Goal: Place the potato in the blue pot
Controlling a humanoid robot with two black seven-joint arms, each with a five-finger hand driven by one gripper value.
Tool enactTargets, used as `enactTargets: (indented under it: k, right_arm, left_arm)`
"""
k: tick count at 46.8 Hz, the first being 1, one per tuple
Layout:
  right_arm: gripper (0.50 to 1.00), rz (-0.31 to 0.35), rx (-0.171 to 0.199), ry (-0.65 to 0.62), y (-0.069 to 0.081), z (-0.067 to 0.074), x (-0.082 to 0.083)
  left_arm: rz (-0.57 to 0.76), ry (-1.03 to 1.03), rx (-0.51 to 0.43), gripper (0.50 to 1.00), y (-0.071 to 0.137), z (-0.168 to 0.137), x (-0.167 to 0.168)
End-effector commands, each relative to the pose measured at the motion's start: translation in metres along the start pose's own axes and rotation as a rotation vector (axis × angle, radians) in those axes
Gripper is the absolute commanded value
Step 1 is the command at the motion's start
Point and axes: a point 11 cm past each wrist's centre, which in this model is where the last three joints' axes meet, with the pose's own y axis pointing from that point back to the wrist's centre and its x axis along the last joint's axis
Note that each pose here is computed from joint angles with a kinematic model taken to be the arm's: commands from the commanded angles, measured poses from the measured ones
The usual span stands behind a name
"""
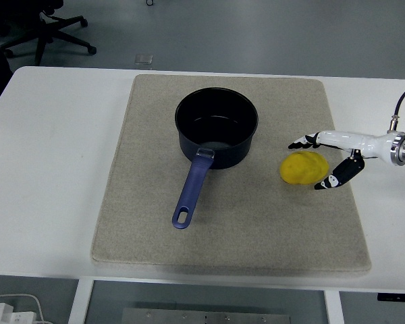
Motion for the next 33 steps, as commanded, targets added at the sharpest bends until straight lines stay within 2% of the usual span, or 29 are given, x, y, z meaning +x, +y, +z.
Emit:
enactTargets:
  k: [1, 16, 21, 23, 27, 31, 33]
  right_arm:
    - [0.926, 0.005, -0.008, 0.030, 0.000, 0.003, 0.001]
    - [0.899, -0.008, 0.002, 0.044, -0.004, 0.000, -0.002]
    - [0.850, -0.020, 0.005, 0.069, -0.007, 0.002, -0.005]
    - [0.811, -0.015, 0.003, 0.075, -0.009, 0.002, -0.005]
    - [0.781, -0.021, -0.006, 0.084, -0.008, 0.006, -0.007]
    - [0.715, -0.014, -0.017, 0.093, -0.007, 0.009, -0.007]
    - [0.656, -0.008, -0.018, 0.096, -0.007, 0.009, -0.005]
  left_arm:
    - [0.000, 0.000, -0.001, 0.994, 0.000, 0.001, 0.000]
    - [0.000, 0.000, 0.000, 0.994, 0.000, 0.000, 0.000]
    - [0.000, -0.001, -0.001, 0.994, 0.000, 0.001, 0.000]
    - [0.000, 0.000, 0.000, 0.994, 0.000, 0.000, 0.000]
    - [0.000, 0.000, -0.001, 0.994, 0.000, 0.001, 0.000]
    - [0.000, 0.000, 0.000, 0.994, 0.000, 0.000, 0.000]
    - [0.000, 0.000, -0.001, 0.994, 0.000, 0.001, 0.000]
